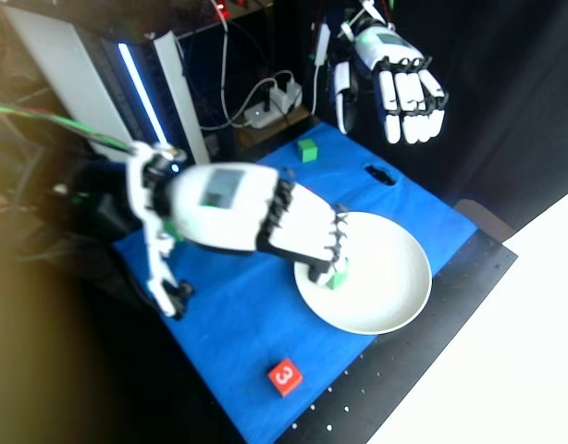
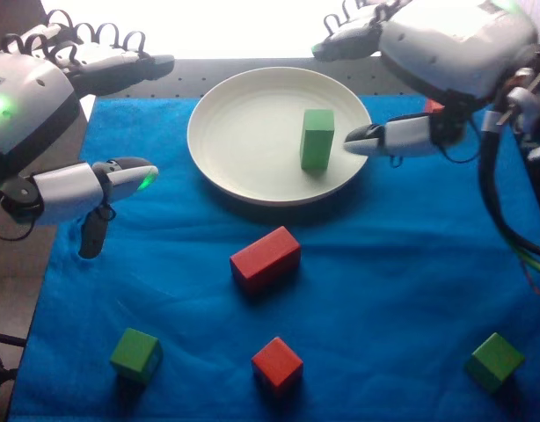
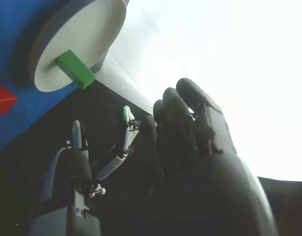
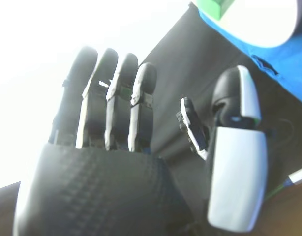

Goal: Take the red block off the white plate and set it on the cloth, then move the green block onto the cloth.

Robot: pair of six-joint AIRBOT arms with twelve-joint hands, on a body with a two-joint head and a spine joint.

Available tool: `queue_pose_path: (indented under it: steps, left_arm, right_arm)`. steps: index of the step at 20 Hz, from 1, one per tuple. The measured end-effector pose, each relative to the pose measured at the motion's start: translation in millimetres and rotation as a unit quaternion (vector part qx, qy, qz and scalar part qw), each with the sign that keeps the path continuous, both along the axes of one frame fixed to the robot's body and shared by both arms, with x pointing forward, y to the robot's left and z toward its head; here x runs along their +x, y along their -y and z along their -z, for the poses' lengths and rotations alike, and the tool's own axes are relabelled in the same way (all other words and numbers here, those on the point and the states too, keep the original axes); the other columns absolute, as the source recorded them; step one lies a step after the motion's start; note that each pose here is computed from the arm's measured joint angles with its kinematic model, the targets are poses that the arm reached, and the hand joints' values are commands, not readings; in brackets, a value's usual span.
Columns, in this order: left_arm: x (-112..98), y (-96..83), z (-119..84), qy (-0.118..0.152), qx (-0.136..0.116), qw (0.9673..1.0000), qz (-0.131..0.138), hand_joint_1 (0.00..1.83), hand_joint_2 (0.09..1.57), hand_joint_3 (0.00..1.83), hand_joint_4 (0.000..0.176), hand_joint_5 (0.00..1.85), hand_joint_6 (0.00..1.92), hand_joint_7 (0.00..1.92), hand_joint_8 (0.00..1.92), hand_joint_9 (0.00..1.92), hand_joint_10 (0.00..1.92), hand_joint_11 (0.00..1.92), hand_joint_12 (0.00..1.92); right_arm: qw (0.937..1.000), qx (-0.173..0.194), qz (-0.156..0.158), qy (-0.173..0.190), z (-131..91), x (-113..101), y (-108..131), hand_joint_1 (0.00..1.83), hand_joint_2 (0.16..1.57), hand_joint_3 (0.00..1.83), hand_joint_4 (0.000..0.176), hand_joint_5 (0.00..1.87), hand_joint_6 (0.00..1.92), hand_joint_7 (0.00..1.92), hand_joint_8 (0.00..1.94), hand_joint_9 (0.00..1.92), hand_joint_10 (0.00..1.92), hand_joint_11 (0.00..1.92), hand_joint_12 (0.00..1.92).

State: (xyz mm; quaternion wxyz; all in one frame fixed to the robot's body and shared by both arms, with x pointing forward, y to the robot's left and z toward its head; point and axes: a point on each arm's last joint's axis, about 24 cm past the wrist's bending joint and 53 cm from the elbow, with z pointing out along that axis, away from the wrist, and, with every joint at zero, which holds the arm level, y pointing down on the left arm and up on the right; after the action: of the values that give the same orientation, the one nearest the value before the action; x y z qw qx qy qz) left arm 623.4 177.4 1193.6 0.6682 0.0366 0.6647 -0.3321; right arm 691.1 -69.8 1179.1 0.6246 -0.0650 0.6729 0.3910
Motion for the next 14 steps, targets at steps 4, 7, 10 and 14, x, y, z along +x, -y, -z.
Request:
queue_pose_path:
  steps: [4,7,10,14]
  left_arm:
    - [0.0,-0.1,-0.2,0.000,0.000,1.0000,0.000,0.76,1.13,0.00,0.033,0.49,0.01,0.46,0.00,0.50,0.02,0.12,1.18]
    - [0.0,0.0,-0.2,0.000,0.000,1.0000,0.000,0.77,1.13,0.00,0.032,0.50,0.00,0.47,0.00,0.50,0.01,0.13,1.18]
    - [0.4,0.5,-1.3,0.001,-0.001,1.0000,0.000,0.79,1.11,0.00,0.052,0.51,0.00,0.48,0.01,0.53,0.02,0.15,1.15]
    - [0.2,0.8,-1.6,0.002,-0.001,1.0000,0.001,0.82,1.12,0.00,0.042,0.51,0.00,0.47,0.00,0.50,0.00,0.17,1.08]
  right_arm:
    - [0.9996,-0.011,-0.002,-0.027,19.8,10.7,-13.8,0.89,0.91,0.00,0.000,0.59,0.00,0.71,0.03,0.53,0.58,0.24,1.45]
    - [0.9991,-0.014,0.004,-0.041,29.5,21.5,-16.6,0.88,0.90,0.00,0.000,0.59,0.00,0.71,0.01,0.57,0.46,0.25,1.35]
    - [0.9979,-0.023,0.005,-0.060,43.8,26.8,-21.4,0.90,0.90,0.00,0.000,0.59,0.00,0.75,0.01,0.48,0.86,0.24,1.55]
    - [0.9964,-0.030,0.006,-0.079,57.6,31.2,-26.7,0.95,0.91,0.00,0.000,0.64,0.01,0.78,0.03,0.47,1.04,0.28,1.65]
